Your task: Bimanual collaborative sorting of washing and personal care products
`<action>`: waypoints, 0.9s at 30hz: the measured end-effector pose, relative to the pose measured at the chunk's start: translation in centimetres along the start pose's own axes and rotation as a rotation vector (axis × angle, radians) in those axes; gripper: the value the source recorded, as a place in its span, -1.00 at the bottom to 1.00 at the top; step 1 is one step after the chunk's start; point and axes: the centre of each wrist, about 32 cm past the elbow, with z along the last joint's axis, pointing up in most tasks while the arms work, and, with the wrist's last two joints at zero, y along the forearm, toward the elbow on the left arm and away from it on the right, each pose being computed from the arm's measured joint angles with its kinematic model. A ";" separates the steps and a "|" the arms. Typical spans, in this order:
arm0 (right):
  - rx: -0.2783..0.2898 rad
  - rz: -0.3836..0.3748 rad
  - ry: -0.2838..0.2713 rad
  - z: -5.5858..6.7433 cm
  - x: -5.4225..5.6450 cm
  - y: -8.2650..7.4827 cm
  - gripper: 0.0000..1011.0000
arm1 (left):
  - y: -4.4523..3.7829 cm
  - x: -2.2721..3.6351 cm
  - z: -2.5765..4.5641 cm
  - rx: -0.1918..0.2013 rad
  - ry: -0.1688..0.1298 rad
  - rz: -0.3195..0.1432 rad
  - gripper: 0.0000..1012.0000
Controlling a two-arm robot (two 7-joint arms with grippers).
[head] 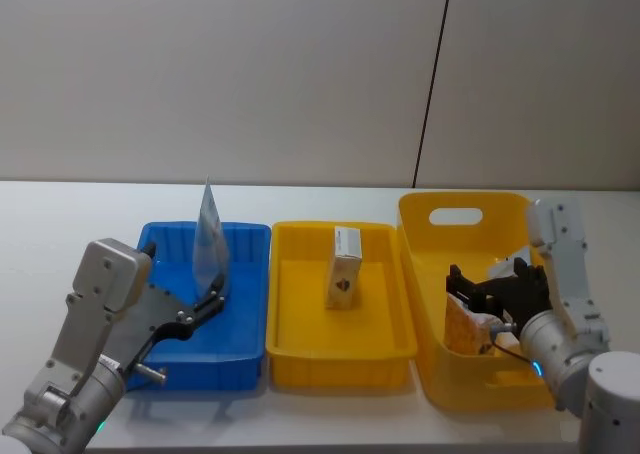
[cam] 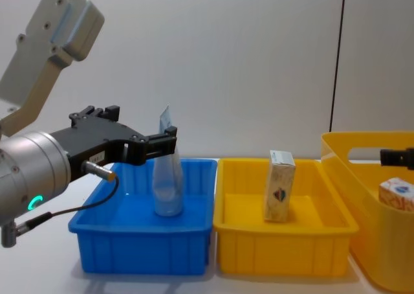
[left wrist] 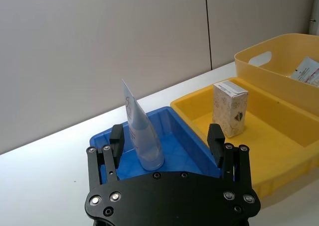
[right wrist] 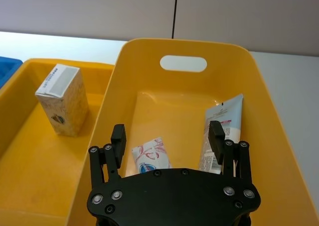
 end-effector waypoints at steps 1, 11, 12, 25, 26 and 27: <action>0.004 0.000 0.001 0.0 0.0 0.0 0.98 | 0.00 0.00 0.00 0.000 0.000 0.000 0.98; 0.099 0.010 0.011 0.3 0.3 -0.5 0.98 | 0.00 0.00 0.00 0.000 0.000 0.000 0.98; 0.108 0.011 0.013 0.3 0.3 -0.5 0.98 | 0.00 0.00 0.00 0.000 0.000 0.000 0.98; 0.305 0.033 0.046 1.0 1.0 -1.4 0.99 | 0.00 0.00 0.00 0.000 0.000 0.000 0.98; 0.320 0.036 0.049 1.0 1.1 -1.5 0.98 | 0.00 0.00 0.00 0.000 0.000 0.000 0.98; 0.331 0.037 0.050 1.1 1.1 -1.5 0.98 | 0.00 0.00 0.00 0.000 0.000 0.000 0.98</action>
